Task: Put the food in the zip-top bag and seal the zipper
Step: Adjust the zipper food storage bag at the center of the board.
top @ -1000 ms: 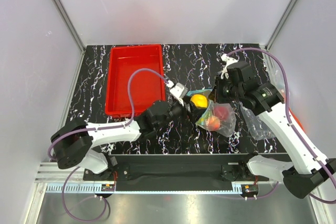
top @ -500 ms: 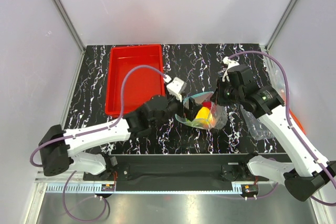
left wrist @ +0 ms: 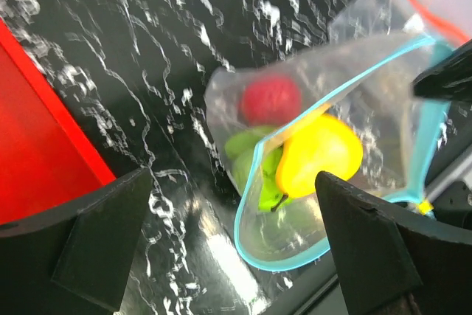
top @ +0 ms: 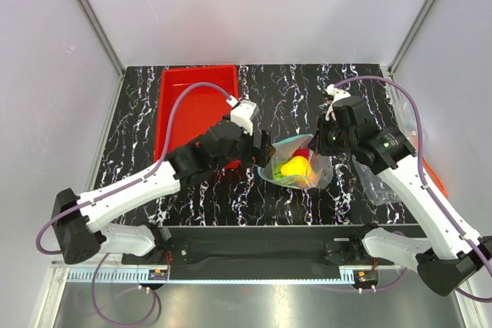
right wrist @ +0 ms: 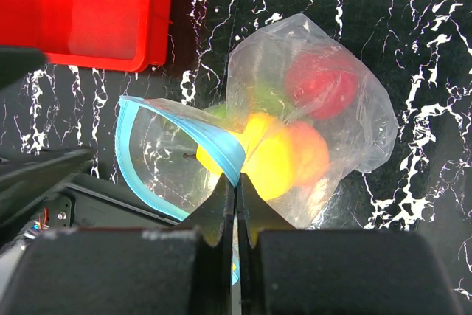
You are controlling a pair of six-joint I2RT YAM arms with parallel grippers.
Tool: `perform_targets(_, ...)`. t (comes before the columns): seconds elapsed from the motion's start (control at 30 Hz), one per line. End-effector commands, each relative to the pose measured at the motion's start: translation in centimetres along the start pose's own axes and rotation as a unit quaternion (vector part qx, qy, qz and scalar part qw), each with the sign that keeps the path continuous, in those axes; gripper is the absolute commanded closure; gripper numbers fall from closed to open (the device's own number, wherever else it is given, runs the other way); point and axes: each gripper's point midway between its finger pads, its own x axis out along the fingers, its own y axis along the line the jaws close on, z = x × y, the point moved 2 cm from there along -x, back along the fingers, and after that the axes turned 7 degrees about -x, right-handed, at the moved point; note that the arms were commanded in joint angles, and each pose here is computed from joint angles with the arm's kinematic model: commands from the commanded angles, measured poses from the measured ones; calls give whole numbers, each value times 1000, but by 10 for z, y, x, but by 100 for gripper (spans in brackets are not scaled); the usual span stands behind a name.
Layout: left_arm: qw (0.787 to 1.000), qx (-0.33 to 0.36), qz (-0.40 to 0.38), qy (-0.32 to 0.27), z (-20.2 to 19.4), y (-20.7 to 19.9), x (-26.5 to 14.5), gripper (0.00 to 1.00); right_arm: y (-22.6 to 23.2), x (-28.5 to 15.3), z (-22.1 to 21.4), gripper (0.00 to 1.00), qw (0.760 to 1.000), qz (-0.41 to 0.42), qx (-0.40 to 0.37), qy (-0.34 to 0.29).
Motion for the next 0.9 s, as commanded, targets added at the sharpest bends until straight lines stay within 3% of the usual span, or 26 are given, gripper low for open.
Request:
perform_targets(0.0, 998, -18, -32, 58, -28, -6, 8, 2, 3, -8, 13, 100, 999, 8, 4, -36)
perform_targets(0.07, 996, -10, -53, 67, -36, -11, 17, 5, 3, -8, 12, 100, 999, 8, 4, -34)
perform_targets(0.27, 994, 5, -70, 80, -39, -18, 44, 33, 3, -7, 9, 100, 1000, 9, 9, -28)
perform_targets(0.3, 994, 6, -67, 83, -39, -18, 46, 39, 3, -8, 9, 100, 999, 9, 10, -29)
perform_targets(0.33, 995, 9, -52, 82, -35, -14, 47, 56, 3, -8, 8, 100, 1000, 8, 10, -27)
perform_targets(0.43, 997, 23, 6, 74, -17, 3, 45, 87, 2, -10, 3, 100, 1000, 6, 8, -18)
perform_targets(0.53, 998, 27, 40, 43, 20, 11, 29, 93, 4, -10, -7, 100, 1000, 19, -10, 10)
perform_targets(0.67, 998, 23, 59, 30, 49, 18, 25, 94, 6, -7, -17, 74, 999, 31, -22, 38)
perform_targets(0.7, 998, 19, 52, 28, 54, 16, 26, 94, 10, -6, -19, 49, 998, 47, -26, 39)
perform_targets(0.8, 999, 2, 30, 43, 54, 17, 39, 94, 33, -11, -23, 22, 990, 136, -40, 21)
perform_targets(0.87, 998, -12, 24, 53, 53, 24, 50, 94, 56, -21, -30, 11, 973, 225, -47, 18)
